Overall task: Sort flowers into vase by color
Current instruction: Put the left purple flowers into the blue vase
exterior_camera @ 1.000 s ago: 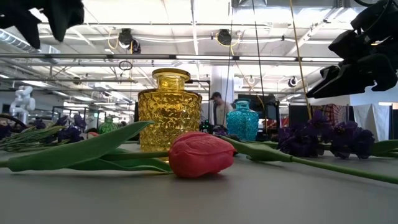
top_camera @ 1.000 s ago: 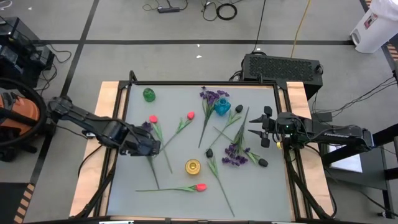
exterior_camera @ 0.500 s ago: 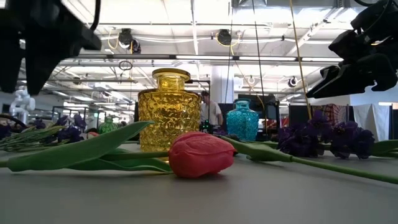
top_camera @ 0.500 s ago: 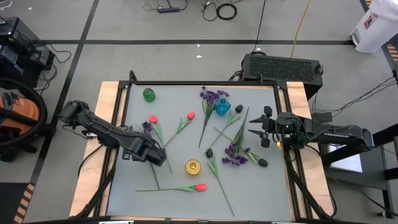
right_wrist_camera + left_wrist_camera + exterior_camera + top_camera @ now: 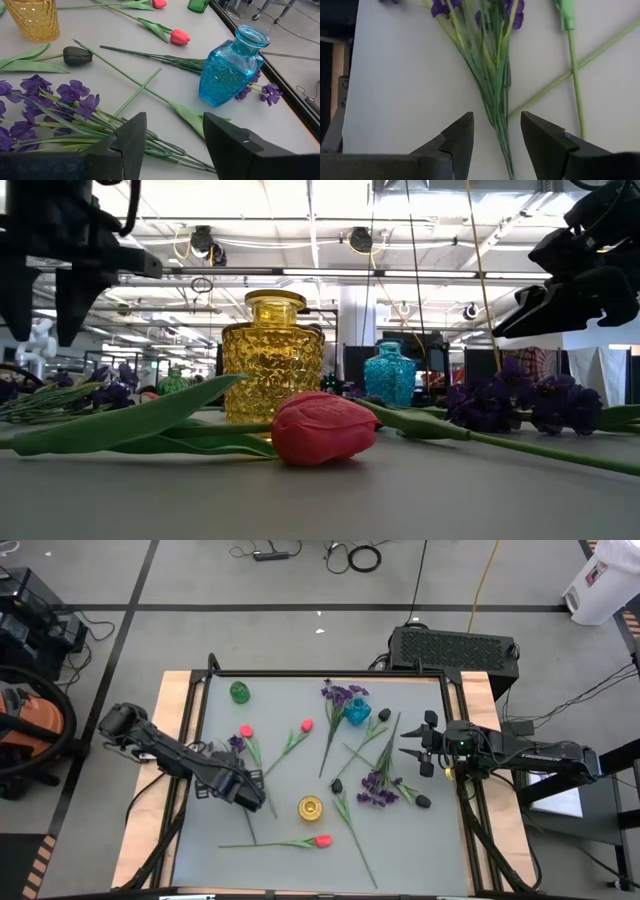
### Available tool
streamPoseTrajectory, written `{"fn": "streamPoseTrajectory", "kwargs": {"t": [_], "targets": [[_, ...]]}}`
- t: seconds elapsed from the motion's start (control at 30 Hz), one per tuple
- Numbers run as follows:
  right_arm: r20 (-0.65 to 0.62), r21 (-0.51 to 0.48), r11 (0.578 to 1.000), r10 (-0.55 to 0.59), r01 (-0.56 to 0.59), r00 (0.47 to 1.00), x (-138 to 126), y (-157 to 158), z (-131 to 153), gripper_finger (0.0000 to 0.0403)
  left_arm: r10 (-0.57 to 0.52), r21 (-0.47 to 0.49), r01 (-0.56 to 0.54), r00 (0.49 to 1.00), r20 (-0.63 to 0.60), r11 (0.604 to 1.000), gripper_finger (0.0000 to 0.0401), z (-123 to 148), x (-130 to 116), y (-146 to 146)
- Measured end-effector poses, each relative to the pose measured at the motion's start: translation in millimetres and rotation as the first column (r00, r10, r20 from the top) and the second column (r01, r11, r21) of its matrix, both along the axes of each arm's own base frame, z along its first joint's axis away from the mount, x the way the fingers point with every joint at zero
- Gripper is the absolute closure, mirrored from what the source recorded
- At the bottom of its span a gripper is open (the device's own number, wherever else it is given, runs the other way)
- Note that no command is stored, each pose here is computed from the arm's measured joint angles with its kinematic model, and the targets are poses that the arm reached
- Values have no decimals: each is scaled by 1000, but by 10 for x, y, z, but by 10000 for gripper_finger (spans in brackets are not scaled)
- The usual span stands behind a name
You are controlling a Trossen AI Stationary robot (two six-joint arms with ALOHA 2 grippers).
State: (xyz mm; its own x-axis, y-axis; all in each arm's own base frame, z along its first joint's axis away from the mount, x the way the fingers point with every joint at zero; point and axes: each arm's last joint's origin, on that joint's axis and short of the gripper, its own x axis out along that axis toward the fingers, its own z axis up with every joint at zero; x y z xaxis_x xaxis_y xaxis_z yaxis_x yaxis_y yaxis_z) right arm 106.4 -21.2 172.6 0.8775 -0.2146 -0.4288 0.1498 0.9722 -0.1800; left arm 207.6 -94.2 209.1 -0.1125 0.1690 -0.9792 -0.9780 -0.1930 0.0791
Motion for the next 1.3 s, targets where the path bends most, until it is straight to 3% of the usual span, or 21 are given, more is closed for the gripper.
{"fn": "streamPoseTrajectory", "kwargs": {"t": [0.27,0.5,1.3], "targets": [[0,0,1000,0,0,1000,0,0,0,215,10,-52,-9,1000,13,999,230,-240,153,-189],[0,0,1000,0,0,1000,0,0,0,215,13,-101,-20,997,-72,995,230,-418,194,-271],[0,0,1000,0,0,1000,0,0,0,215,37,-54,-42,995,-88,998,230,-680,279,-360]]}}
